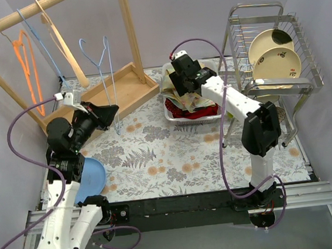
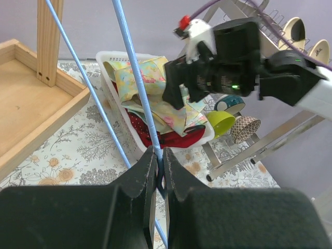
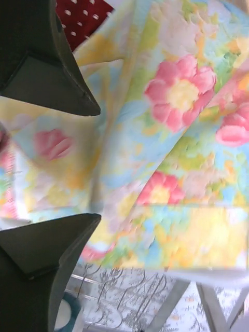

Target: Remove the skirt from the hanger

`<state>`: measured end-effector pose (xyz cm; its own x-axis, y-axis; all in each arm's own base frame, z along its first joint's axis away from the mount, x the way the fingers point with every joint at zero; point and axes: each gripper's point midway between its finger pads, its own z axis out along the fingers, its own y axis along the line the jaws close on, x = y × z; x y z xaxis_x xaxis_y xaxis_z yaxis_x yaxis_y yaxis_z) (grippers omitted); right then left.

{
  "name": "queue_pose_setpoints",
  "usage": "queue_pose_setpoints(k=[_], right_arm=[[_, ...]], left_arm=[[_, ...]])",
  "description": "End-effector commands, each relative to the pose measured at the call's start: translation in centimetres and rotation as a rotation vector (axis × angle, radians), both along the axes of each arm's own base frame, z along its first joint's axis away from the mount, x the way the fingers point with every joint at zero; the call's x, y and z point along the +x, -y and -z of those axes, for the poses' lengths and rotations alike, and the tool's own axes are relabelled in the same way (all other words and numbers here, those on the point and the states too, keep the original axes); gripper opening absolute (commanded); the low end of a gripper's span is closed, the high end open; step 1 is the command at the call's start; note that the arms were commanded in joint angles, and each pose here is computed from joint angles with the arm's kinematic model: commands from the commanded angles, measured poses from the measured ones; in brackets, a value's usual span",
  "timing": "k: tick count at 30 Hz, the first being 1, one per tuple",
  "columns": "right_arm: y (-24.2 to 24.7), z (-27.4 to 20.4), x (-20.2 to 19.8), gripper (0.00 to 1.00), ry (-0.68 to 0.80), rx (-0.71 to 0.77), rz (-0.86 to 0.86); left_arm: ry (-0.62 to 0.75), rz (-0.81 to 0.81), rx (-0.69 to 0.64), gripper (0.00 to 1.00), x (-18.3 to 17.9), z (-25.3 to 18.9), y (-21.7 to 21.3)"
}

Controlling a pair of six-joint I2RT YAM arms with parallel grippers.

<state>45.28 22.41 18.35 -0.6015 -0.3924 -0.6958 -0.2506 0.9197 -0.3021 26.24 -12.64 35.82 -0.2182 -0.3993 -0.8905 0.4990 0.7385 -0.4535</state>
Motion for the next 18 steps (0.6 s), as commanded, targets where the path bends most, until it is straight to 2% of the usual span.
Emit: queue_pose_setpoints(k=[1, 2, 4, 6, 7, 9, 10, 12, 14, 16, 18], right_arm=[[0.2, -8.5, -3.0, 0.89, 0.122, 0.086, -0.024], [-0.2, -9.4, -3.5, 0.90, 0.135, 0.111, -0.040], [-1.0, -12.0, -5.5, 0.95, 0.178, 0.175, -0.080], [-1.9, -12.6, -7.2, 0.98, 0.181, 0.224, -0.128], [-2.2, -14.9, -8.3, 0.98, 0.225, 0.292, -0.156], [-3.0, -14.2, -10.1, 0.98, 0.212, 0.331, -0.211], [-2.9, -16.4, -11.1, 0.98, 0.268, 0.390, -0.230], [-3.2, -15.4, -12.5, 0.98, 0.251, 0.426, -0.273], [-2.8, -17.2, -13.9, 0.98, 0.301, 0.509, -0.293], [-2.5, -17.1, -15.7, 0.98, 0.302, 0.558, -0.332], [-2.4, -17.5, -16.5, 0.98, 0.318, 0.599, -0.350]], left_arm=[[-0.042, -0.017, -0.023, 0.00, 2.9, -1.2, 0.2], [-0.021, -0.039, -0.028, 0.00, 3.4, -2.7, 0.0], [-0.042, -0.070, -0.033, 0.00, 5.1, -2.8, -0.3], [-0.015, -0.092, -0.050, 0.00, 6.1, -4.7, -0.5], [-0.003, -0.102, -0.057, 0.00, 6.6, -5.3, -0.6], [0.006, -0.129, -0.067, 0.00, 8.1, -6.5, -0.8], [0.012, -0.144, -0.065, 0.00, 8.7, -6.9, -0.9], [0.001, -0.177, -0.058, 0.00, 10.5, -7.0, -1.1], [0.027, -0.193, -0.053, 0.00, 11.3, -8.6, -1.2], [0.037, -0.217, -0.042, 0.00, 13.0, -9.3, -1.3], [0.011, -0.231, -0.026, 0.00, 14.9, -8.6, -1.3]])
